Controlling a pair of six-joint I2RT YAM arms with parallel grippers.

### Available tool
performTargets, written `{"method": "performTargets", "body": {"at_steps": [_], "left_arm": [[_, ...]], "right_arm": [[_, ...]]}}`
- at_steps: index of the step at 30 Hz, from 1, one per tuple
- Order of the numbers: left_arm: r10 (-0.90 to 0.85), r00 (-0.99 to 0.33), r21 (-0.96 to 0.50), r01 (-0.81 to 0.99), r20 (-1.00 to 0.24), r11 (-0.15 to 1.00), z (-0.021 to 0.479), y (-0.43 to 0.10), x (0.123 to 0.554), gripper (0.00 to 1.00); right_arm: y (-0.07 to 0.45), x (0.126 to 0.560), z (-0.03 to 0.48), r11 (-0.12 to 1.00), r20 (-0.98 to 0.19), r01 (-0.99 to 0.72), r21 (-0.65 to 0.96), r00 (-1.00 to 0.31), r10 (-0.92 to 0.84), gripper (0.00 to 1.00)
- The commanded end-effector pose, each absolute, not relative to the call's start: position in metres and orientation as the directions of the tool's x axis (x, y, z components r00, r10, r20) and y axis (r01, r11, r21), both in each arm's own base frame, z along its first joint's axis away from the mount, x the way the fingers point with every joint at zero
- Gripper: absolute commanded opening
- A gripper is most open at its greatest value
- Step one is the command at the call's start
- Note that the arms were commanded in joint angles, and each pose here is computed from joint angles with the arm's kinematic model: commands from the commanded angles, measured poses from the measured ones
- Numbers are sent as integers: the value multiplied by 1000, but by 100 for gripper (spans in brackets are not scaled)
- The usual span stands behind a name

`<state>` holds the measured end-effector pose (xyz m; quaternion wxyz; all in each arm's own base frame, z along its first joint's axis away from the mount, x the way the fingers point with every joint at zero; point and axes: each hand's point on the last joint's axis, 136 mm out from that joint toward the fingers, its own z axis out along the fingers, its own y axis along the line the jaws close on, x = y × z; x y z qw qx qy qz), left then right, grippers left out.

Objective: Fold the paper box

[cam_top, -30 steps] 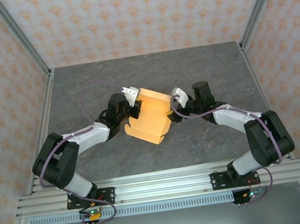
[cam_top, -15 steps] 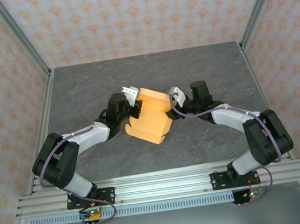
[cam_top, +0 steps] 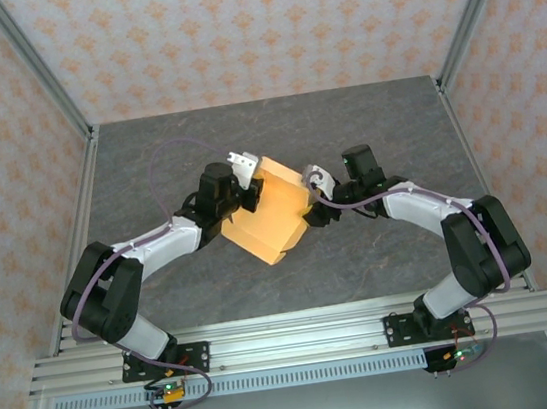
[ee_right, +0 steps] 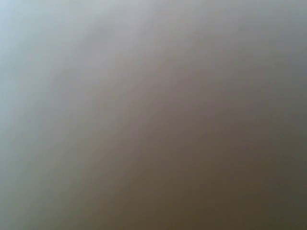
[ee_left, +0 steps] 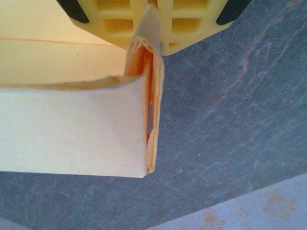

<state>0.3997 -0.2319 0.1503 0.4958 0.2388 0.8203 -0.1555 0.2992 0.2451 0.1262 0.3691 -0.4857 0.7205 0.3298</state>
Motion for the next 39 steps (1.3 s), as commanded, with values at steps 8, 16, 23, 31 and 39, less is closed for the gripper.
{"method": "performTargets", "body": {"at_steps": [8,16,23,31,39], "left_arm": [[203,-383,-47,552,-901,833,163,-240,409,0],[210,-402,-35,523,-891,852,151,-233,409,0],[257,-422,4,513,-870,858,145,-229,407,0],[242,-414,-2,509,-878,861,144,-225,399,0],[263,-409,11,525,-874,851,140,-226,397,0]], "right_arm": [[247,329,147,451,-920,-890,59,-224,-322,41],[250,318,147,414,-913,-907,74,-229,-338,41],[243,314,147,440,-922,-897,46,-208,-326,67],[240,316,165,418,-928,-907,46,-194,-318,69],[242,316,169,389,-918,-920,49,-195,-345,58]]}}
